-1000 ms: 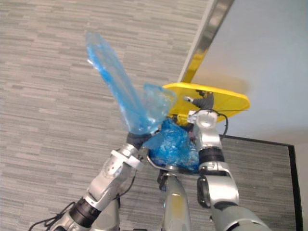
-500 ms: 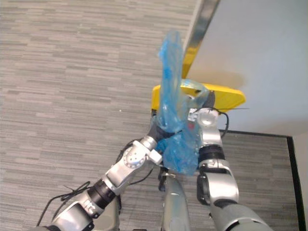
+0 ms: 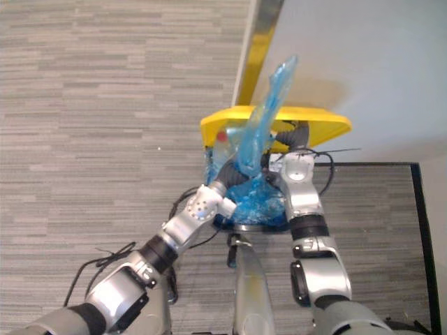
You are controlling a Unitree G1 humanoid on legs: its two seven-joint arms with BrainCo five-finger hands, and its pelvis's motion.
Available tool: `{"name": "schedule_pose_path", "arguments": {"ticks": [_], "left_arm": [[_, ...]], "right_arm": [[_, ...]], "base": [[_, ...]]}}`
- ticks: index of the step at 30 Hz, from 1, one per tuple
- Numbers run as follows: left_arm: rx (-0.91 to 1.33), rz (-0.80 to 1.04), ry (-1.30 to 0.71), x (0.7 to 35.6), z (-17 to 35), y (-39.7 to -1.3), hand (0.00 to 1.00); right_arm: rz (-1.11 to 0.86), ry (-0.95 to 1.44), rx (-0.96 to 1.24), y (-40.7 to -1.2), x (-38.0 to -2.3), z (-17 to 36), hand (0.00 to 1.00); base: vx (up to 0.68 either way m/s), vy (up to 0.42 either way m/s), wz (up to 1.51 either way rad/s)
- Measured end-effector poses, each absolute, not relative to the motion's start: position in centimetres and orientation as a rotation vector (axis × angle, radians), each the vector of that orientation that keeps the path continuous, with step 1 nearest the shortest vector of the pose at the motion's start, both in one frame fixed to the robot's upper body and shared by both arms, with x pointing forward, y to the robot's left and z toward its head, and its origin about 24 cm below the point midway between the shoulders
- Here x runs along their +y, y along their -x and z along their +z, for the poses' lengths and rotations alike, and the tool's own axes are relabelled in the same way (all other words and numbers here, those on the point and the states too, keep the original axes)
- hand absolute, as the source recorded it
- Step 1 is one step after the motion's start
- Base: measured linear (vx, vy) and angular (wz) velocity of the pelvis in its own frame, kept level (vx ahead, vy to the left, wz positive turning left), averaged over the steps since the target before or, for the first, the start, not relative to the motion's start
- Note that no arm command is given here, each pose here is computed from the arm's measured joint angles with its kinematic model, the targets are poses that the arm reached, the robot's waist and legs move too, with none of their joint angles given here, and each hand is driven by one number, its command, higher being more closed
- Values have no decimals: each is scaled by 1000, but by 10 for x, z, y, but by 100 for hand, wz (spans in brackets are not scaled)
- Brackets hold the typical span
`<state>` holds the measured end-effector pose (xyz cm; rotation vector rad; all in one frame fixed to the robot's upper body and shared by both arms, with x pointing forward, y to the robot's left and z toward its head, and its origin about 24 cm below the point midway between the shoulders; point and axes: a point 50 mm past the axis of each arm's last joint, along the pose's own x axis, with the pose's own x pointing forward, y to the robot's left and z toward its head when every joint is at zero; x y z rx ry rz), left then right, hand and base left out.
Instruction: Gather rubbish on tea table into small bin, then transfer packed bag to large trash can.
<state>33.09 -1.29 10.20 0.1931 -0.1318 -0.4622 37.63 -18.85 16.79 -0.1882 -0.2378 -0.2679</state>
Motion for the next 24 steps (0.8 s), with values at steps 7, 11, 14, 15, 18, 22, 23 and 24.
{"name": "schedule_pose_path", "arguments": {"ticks": [7, 11, 14, 15, 18, 22, 23, 24], "left_arm": [[-7, -364, -263, 8, 78, -344, 0], [27, -292, -280, 23, 79, -357, 0], [29, -262, -272, 29, 83, -363, 0], [33, -256, -268, 31, 83, -364, 0], [62, -246, -275, 35, 78, -364, 0], [66, -249, -273, 35, 77, -365, 0], [68, -249, -273, 36, 77, -365, 0], [68, -250, -273, 36, 77, -365, 0]], "right_arm": [[-218, 210, -265, -380, -174, 176, 0], [-197, 217, -306, -383, -166, 191, 0], [-174, 222, -354, -385, -156, 207, 0], [-167, 225, -362, -386, -154, 210, 0], [-136, 242, -392, -387, -144, 220, 0], [-103, 258, -418, -387, -135, 228, 0], [-96, 261, -418, -387, -134, 228, 0], [-91, 263, -417, -387, -134, 228, 0]], "base": [[50, 3, -4], [8, 1, 0], [-3, -5, -6], [15, 5, -15], [27, 10, -16], [47, 14, -16], [59, 4, -4], [37, 1, 1]]}}
